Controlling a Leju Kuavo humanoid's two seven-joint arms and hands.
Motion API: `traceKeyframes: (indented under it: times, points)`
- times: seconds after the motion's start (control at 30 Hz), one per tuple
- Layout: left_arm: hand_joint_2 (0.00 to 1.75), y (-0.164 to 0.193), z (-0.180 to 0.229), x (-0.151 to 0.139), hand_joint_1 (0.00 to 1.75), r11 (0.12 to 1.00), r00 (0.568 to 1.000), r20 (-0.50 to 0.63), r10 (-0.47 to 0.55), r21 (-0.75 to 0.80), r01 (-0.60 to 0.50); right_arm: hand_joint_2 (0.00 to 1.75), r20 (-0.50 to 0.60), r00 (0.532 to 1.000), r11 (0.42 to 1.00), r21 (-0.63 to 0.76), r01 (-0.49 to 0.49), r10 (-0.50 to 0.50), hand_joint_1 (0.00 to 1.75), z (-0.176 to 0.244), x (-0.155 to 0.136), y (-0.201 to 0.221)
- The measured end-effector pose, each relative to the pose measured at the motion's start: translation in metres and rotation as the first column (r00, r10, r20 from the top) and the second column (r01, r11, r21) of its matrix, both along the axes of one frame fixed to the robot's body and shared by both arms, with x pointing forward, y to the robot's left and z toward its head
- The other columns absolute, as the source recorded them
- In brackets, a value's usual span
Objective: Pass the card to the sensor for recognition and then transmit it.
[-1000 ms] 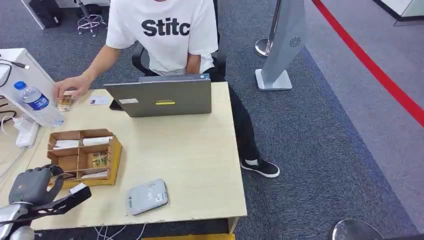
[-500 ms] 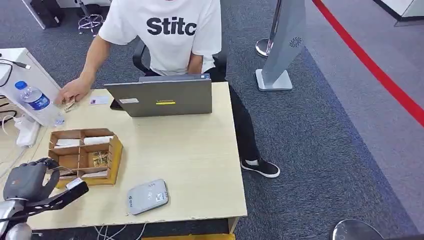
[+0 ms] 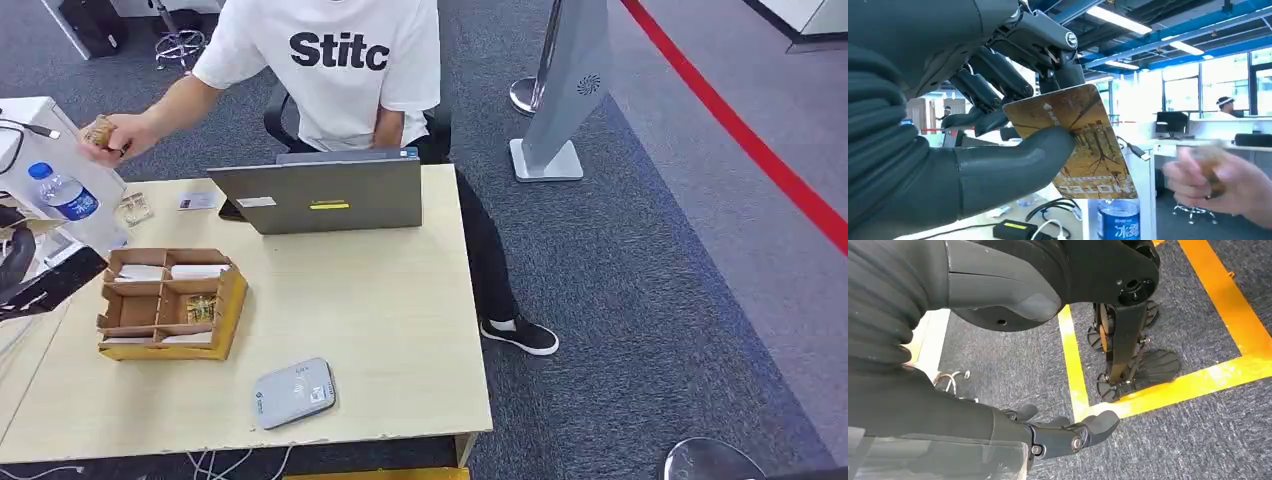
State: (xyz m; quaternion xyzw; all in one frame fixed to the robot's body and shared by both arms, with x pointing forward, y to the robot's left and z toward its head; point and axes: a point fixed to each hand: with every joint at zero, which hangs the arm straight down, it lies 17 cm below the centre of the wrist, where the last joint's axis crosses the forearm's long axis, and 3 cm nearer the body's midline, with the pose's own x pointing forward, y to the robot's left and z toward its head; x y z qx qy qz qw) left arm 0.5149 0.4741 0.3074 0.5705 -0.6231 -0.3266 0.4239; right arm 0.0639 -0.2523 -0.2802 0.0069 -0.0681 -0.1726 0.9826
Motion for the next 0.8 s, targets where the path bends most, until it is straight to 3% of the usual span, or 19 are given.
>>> traceKeyframes:
  times: [0.8]
  points:
    - [1.75, 0.0014, -0.0015, 0.0072, 1.75, 0.999, 1.000, -0.003, 0.013, -0.034, -0.014, 1.75, 0.001, 1.000, 1.000, 0.001, -0.005, 0.005, 0.00, 0.0001, 0.0008, 0.0005]
